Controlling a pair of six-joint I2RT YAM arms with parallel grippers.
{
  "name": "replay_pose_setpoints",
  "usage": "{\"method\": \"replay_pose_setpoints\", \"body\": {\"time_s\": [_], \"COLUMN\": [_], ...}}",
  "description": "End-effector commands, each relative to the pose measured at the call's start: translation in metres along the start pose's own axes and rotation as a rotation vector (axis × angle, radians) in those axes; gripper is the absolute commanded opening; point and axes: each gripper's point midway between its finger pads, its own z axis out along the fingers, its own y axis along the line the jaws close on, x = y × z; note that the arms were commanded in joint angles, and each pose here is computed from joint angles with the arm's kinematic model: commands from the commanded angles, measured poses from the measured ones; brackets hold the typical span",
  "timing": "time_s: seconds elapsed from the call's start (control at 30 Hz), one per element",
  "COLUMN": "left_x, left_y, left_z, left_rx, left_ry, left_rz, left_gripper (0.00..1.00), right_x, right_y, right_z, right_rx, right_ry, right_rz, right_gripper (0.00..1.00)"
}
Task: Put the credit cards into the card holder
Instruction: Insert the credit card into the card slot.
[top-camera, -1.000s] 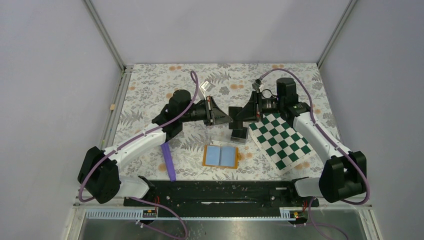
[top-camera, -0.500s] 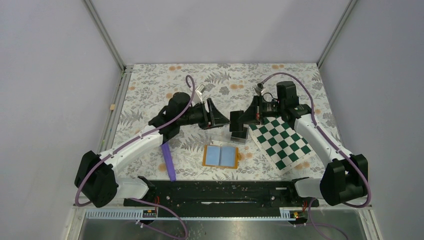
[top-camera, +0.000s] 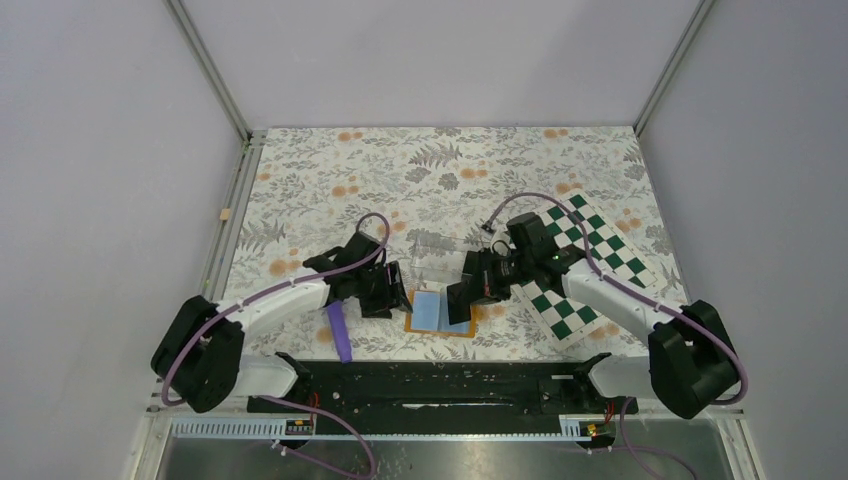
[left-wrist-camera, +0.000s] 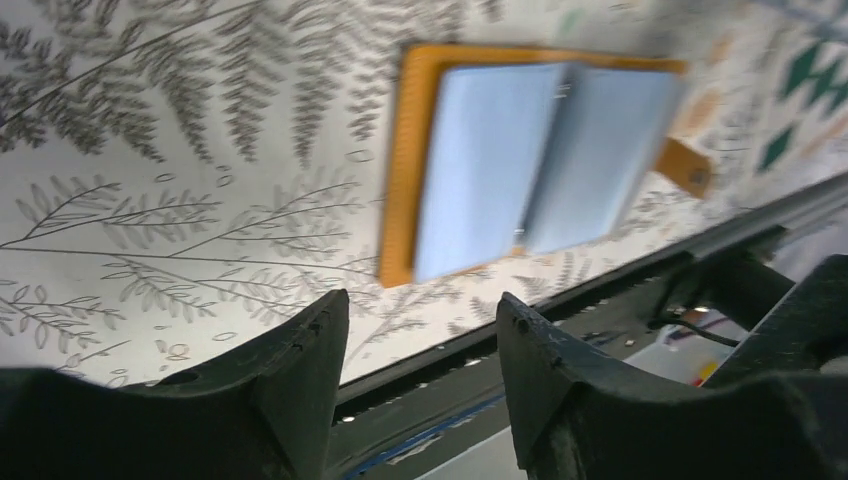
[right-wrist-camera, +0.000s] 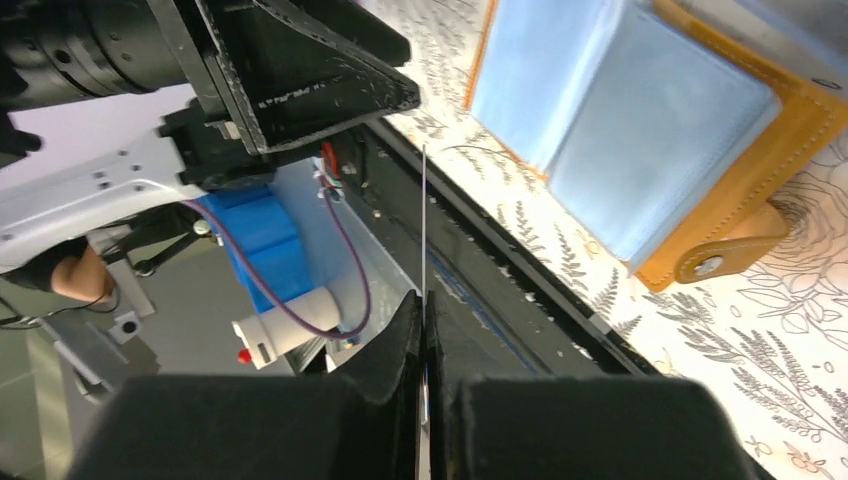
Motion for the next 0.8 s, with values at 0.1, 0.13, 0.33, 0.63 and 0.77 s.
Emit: {"method": "replay_pose_setpoints", "body": {"time_s": [0.1,0.13,0.33,0.63,0.77], "left_x": [0.006,0.006,0.012,0.029,0.035], "left_y": [0.018,0.017,0.014,0.010,0.005], "left_z": [0.031,0.034,0.042,0.041,0.043], "left_rx": [-0.042,-0.035,-0.015,-0.017,-0.016], "left_ry": [0.058,0.064,0.097,0.115,0.128], "left_rz": [0.000,-0.004,-0.019,-0.031,-0.025], "left_gripper": [0.51,0.50,0.37,0.13,0.07], "right_x": [-0.021,-0.025,-0.037,-0.037,-0.036], "right_y": [-0.030,-0.031,-0.037,-0.059,-0.062], "right_z": [0.025,0.027,0.037,0.051,0.056], "right_rx": [0.068,0.066,0.064,0.092,0.089], "right_ry": [-0.157,-0.178,-0.215,-0.210,-0.195], "right_rz": [-0.049,-0.055,-0.065,-0.048,-0.039], "right_gripper": [0.00,0.00,0.00,0.00,0.00]}}
